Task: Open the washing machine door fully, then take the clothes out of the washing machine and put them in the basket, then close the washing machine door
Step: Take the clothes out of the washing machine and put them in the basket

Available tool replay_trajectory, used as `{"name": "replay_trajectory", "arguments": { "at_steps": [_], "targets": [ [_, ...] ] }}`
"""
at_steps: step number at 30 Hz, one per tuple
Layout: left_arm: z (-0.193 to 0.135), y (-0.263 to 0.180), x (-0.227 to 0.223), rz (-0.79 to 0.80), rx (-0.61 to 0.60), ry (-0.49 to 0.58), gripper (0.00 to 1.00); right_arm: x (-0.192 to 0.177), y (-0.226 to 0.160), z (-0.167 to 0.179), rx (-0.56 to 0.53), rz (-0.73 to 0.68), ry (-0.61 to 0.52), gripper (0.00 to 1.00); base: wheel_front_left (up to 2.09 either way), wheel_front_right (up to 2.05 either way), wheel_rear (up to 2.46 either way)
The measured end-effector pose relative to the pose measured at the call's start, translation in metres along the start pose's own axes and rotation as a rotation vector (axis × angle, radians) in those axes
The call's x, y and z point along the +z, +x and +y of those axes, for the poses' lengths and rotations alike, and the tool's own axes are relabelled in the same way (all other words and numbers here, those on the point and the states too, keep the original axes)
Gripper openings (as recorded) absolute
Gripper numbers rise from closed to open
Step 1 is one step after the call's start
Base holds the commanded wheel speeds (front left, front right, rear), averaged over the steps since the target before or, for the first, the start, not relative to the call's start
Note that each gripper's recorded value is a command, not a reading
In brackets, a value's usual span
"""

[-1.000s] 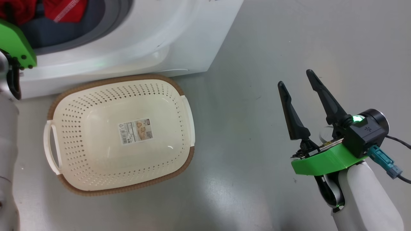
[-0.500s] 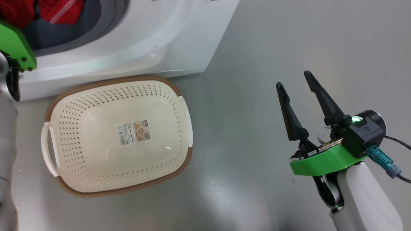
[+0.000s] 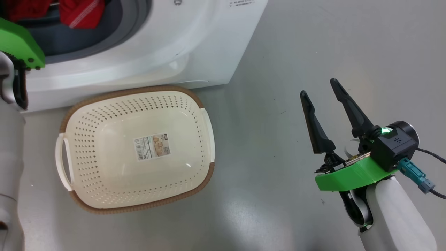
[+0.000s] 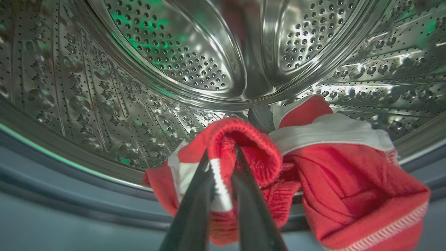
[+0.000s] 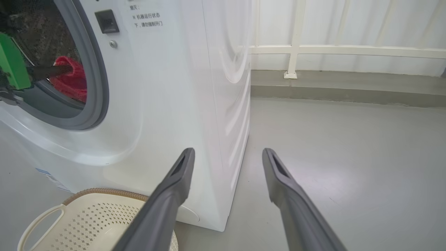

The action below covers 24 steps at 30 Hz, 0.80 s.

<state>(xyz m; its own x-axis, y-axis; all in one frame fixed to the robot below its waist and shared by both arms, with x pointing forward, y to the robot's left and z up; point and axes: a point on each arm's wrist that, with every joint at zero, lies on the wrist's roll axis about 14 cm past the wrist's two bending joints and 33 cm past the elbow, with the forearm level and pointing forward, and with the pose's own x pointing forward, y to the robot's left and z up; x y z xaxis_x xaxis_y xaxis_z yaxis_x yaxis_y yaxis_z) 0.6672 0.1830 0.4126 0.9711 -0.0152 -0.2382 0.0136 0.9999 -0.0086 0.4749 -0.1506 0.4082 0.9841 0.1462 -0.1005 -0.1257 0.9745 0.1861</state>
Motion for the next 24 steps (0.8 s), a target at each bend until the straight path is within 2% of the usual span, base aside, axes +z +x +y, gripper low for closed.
{"name": "replay_trajectory", "arguments": {
  "at_steps": [8,24],
  "targets": [
    [0.000,-0.015,0.036,-0.148,-0.005,0.009,0.00,0.009,0.001,0.006,0.015,-0.021,0.002,1.00,0.00,0.00,0.00],
    [0.011,-0.076,0.050,-0.247,0.010,0.008,0.00,0.026,-0.010,0.019,0.039,-0.055,0.008,1.00,0.00,0.00,0.00]
  ]
}}
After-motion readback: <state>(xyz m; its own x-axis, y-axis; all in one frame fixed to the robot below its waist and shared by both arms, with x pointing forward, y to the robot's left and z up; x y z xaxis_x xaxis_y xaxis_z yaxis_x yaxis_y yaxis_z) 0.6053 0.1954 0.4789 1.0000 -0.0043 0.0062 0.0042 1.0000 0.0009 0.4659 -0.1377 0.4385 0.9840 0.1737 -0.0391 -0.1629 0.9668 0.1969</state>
